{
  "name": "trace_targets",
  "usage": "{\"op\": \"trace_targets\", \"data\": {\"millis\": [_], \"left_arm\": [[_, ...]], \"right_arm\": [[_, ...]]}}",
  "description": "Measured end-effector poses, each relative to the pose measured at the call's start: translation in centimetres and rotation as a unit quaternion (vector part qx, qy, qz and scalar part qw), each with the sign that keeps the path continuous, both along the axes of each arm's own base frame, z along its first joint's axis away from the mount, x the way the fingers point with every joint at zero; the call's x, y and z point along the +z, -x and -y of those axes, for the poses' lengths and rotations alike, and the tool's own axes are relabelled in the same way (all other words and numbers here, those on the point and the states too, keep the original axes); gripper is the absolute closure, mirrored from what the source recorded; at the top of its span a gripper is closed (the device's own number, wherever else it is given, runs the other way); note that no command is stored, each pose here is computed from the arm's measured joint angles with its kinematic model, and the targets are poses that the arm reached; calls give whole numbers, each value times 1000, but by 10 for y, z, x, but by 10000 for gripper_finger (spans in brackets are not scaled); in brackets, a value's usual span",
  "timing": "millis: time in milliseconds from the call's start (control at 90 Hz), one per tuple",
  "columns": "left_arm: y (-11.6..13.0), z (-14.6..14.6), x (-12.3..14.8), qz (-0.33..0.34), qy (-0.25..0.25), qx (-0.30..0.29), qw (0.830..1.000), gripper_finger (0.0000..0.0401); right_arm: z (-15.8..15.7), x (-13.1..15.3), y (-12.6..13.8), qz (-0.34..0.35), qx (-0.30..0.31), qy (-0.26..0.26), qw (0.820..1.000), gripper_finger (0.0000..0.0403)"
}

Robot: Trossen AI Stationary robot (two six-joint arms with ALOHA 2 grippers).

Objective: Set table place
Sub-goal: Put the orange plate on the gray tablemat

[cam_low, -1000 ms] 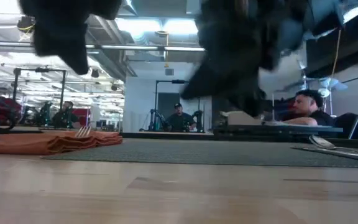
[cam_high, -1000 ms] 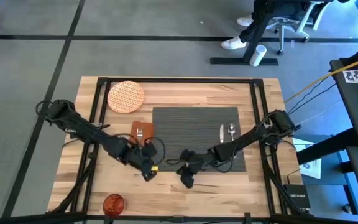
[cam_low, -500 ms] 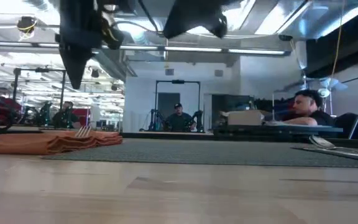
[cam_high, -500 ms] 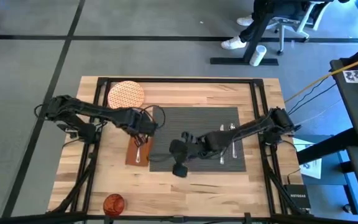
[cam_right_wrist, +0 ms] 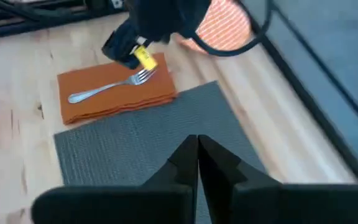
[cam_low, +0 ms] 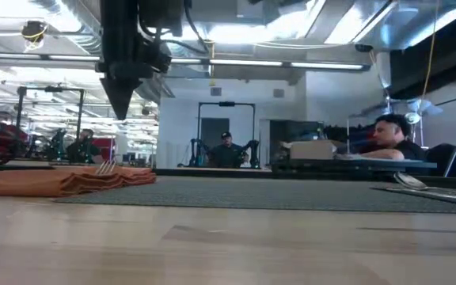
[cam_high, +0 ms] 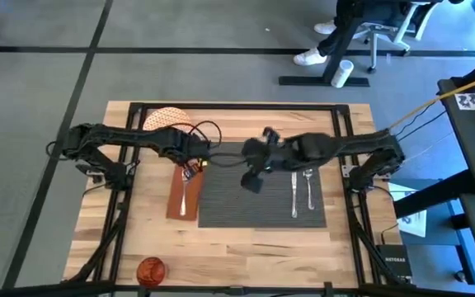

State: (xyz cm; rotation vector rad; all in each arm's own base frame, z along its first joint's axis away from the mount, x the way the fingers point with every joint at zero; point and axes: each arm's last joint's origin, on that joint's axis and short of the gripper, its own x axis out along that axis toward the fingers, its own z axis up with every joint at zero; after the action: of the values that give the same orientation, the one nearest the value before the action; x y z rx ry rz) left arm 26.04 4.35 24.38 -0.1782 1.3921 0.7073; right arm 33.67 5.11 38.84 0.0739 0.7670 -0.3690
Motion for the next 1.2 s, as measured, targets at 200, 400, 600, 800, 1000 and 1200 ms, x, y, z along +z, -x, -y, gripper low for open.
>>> {"op": "trace_targets", "data": {"millis": [200, 400, 600, 800, 1000, 1200], "left_arm": [[-2, -6, -1, -11, 17, -76, 997, 401], [2, -20, -5, -9, 11, -22, 1000, 401], [26, -36, -36, -55, 23, 63, 996, 401], [30, -40, -43, -56, 24, 85, 994, 389], [27, -42, -42, -47, -2, 65, 997, 336], [32, -43, -49, -97, -34, -5, 995, 295]], "right_arm": [[5, 22, 29, 11, -3, 7, 1000, 403], [10, 33, 56, -6, -7, 3, 1000, 403], [18, 48, 85, -8, -5, 3, 1000, 403], [22, 62, 111, 10, 13, 8, 1000, 403], [25, 72, 128, 37, 16, -1, 999, 403], [28, 76, 131, 67, -44, -4, 997, 403]]}}
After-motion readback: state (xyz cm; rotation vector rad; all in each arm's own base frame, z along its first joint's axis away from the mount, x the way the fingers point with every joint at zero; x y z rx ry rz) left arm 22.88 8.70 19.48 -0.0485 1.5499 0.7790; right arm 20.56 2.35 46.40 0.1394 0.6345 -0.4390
